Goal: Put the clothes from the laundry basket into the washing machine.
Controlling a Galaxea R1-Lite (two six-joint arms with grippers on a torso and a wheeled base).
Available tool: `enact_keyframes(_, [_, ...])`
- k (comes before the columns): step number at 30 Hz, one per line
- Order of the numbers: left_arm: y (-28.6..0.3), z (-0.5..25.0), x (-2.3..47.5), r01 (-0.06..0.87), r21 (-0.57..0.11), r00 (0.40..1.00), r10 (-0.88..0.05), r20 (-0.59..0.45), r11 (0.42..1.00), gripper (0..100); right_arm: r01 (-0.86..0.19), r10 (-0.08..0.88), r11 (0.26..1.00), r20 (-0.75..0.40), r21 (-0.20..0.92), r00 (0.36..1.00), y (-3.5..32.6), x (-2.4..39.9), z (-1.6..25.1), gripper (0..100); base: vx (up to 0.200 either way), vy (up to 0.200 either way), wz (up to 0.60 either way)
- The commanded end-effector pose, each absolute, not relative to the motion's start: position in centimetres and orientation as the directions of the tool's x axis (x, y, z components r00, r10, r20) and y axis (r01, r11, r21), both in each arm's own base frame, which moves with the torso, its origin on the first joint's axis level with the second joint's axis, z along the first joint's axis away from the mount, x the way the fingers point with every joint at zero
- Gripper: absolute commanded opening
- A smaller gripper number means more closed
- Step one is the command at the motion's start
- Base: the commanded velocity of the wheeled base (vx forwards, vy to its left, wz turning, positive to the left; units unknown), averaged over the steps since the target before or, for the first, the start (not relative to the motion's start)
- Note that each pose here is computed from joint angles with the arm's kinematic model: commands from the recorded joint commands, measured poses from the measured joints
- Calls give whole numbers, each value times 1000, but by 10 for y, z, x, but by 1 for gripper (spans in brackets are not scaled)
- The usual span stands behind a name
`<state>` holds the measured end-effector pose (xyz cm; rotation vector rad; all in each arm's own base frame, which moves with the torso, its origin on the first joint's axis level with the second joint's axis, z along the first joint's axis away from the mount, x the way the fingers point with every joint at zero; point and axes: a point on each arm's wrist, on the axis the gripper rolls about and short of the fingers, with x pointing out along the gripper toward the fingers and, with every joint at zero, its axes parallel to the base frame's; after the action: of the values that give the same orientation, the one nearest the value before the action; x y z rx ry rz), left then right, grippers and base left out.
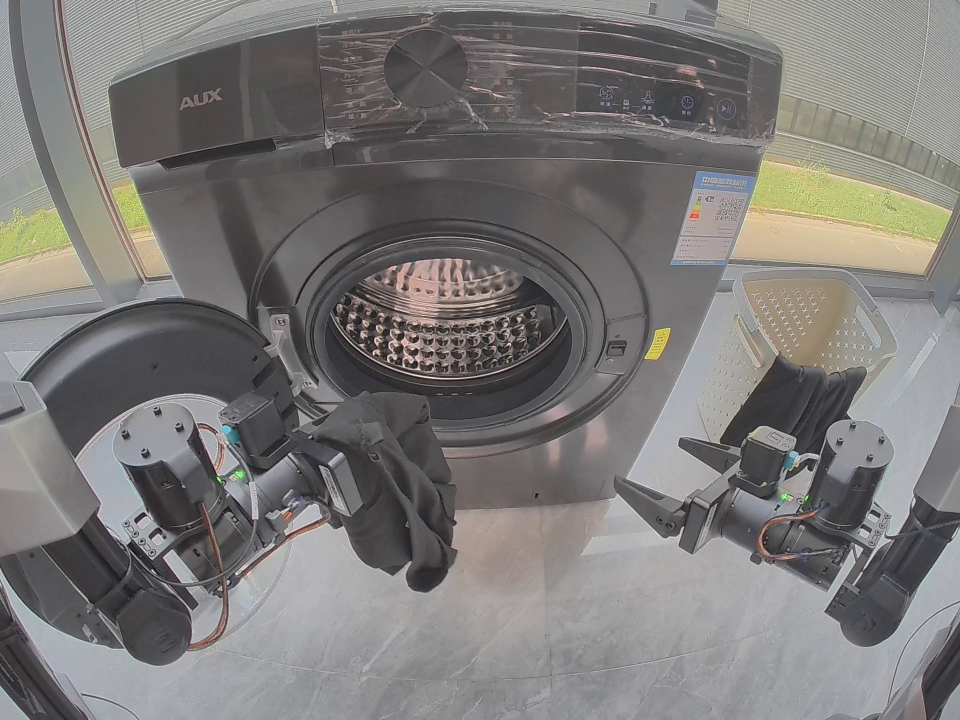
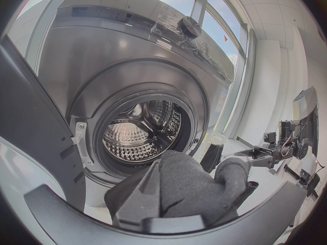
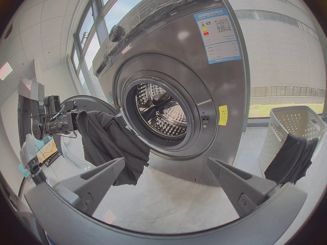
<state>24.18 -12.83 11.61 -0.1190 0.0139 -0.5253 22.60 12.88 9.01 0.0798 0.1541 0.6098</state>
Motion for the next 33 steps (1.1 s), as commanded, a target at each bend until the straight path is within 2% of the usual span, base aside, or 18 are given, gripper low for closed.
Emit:
enact_keyframes(1, [-131, 111, 244, 501, -116, 864, -504, 5, 858, 0, -564, 576, 817, -120, 121, 809, 129, 226, 90, 100, 0, 0, 0])
enact_keyframes(12, [-131, 110, 244, 503, -115, 862, -506, 0, 857, 0, -570, 583, 812, -123, 127, 803, 131, 224, 90, 100, 0, 0, 0])
enact_keyframes(21, [-132, 108, 246, 500, -115, 864, -504, -6, 859, 0, -575, 589, 808, -132, 128, 797, 131, 221, 88, 100, 200, 0, 0])
enact_keyframes(33, [-133, 104, 246, 499, -116, 863, -505, -21, 859, 0, -613, 627, 779, -123, 131, 769, 138, 207, 93, 100, 0, 0, 0])
